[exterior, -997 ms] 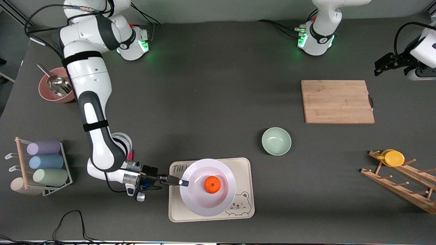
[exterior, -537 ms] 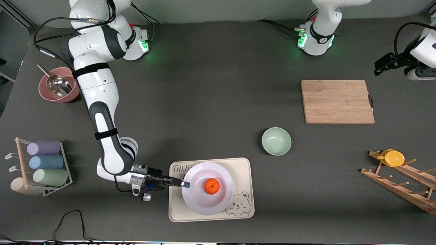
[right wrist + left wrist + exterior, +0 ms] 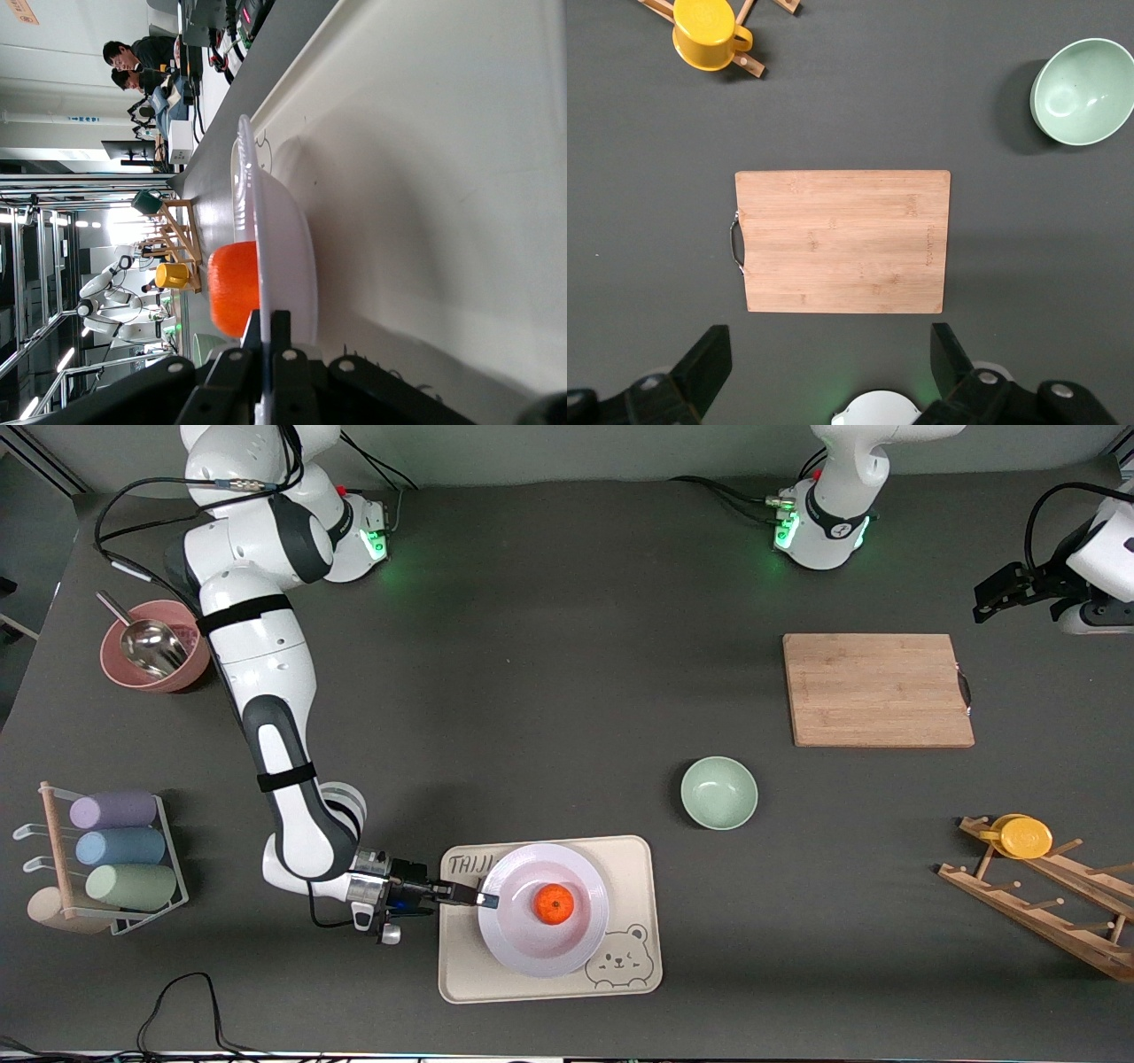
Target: Place orange and plate with both arms
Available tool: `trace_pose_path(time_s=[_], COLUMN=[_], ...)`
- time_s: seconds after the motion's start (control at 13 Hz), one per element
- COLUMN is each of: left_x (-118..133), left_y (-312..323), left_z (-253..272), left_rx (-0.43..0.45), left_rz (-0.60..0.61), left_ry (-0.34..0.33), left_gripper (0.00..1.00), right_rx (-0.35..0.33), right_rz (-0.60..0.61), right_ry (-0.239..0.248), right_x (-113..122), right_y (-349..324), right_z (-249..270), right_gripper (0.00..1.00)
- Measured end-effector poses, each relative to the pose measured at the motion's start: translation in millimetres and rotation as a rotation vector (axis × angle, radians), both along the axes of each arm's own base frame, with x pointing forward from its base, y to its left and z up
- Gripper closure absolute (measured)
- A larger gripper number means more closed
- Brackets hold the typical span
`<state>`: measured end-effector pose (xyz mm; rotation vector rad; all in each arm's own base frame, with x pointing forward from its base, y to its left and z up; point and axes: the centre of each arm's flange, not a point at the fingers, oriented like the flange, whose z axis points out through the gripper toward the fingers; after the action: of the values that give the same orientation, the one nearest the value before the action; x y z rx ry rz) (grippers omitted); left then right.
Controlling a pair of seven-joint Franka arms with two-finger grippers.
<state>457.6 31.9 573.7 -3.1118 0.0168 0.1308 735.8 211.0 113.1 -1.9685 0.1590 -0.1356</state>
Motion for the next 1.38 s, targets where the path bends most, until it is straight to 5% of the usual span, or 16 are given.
trace_pose_path(time_s=[0.38, 0.69, 1.0, 1.38], left_x=[0, -3, -3, -3], left_y=[0, 0, 0, 0], left_z=[0, 5, 6, 6], left_rx=[0.0, 0.0, 0.001, 0.001], left_rz=[0.0, 0.0, 0.01, 0.012], left_ry=[-0.001, -0.011, -0.013, -0.013], left_gripper=[0.0, 0.0, 0.0, 0.0], right_rx=[-0.024, -0.097, -0.164, -0.317], right_rz=[0.014, 0.058, 0.047, 0.07], right_ry=[-0.03, -0.042, 0.023, 0.049], right_x=[-2, 0, 7, 17], right_y=[3, -7, -19, -35], right_z=[-6, -4, 17, 60], right_gripper=[0.64, 0.62, 0.59, 0.55])
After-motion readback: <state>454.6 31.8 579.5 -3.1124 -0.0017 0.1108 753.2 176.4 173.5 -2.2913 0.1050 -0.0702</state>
